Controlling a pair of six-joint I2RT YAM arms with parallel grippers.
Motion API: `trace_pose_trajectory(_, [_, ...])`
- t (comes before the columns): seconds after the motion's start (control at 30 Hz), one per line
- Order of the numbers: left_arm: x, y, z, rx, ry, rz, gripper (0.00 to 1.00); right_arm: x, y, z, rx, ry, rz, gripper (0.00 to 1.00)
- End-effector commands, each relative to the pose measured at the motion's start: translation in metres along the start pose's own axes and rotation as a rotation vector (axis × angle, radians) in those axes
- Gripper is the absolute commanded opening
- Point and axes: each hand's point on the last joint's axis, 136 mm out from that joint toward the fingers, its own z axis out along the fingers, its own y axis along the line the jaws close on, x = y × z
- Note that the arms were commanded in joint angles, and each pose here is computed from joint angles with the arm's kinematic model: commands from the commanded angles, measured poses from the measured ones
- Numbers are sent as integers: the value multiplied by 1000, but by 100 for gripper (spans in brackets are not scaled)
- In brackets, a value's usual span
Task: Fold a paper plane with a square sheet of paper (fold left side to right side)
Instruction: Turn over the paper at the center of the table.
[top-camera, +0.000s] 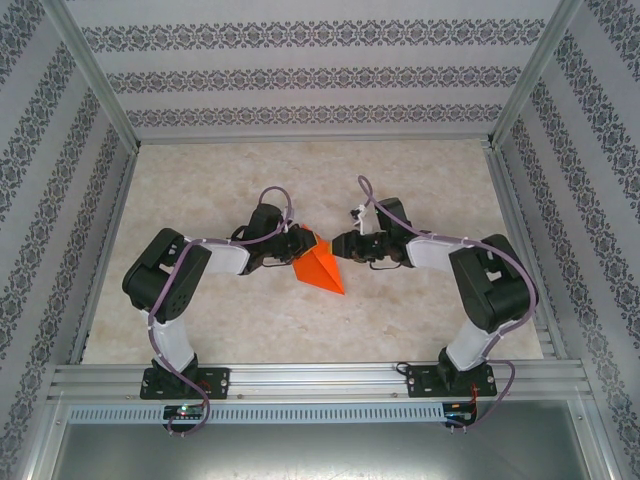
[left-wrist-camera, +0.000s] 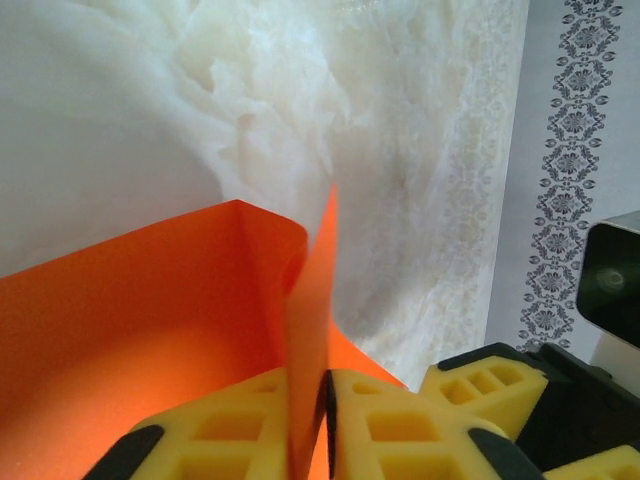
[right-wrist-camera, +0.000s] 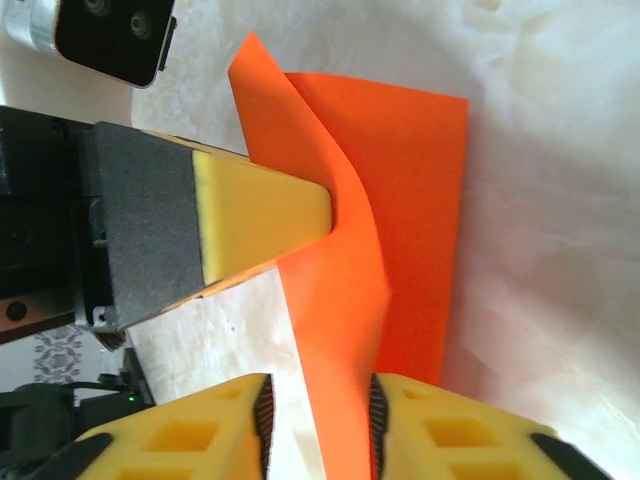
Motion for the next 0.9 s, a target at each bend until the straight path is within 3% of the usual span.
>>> trace_pose_trajectory(0.0, [-4,-24,-2,54,-18,54,12,-5,-7,-24,84,-53,-50,41])
trace_pose_trajectory(0.23, [-15,-67,-28,90,-62,183,2,-18,-8,-86,83,-210,-41,69])
trace_pose_trajectory(0.37, [-26,-106,-54,113,-112,285,0,-19,14,-111,-19,-280,-45,97])
trace_pose_trajectory(0.63, [-41,-188,-112,214,-224,466,0,-18,105,-147,-358,-313,-172,98])
trace_pose_trajectory(0.87, [-40,-239,-145,344,-270,530,0,2,144,-142,-421,-220,-203,98])
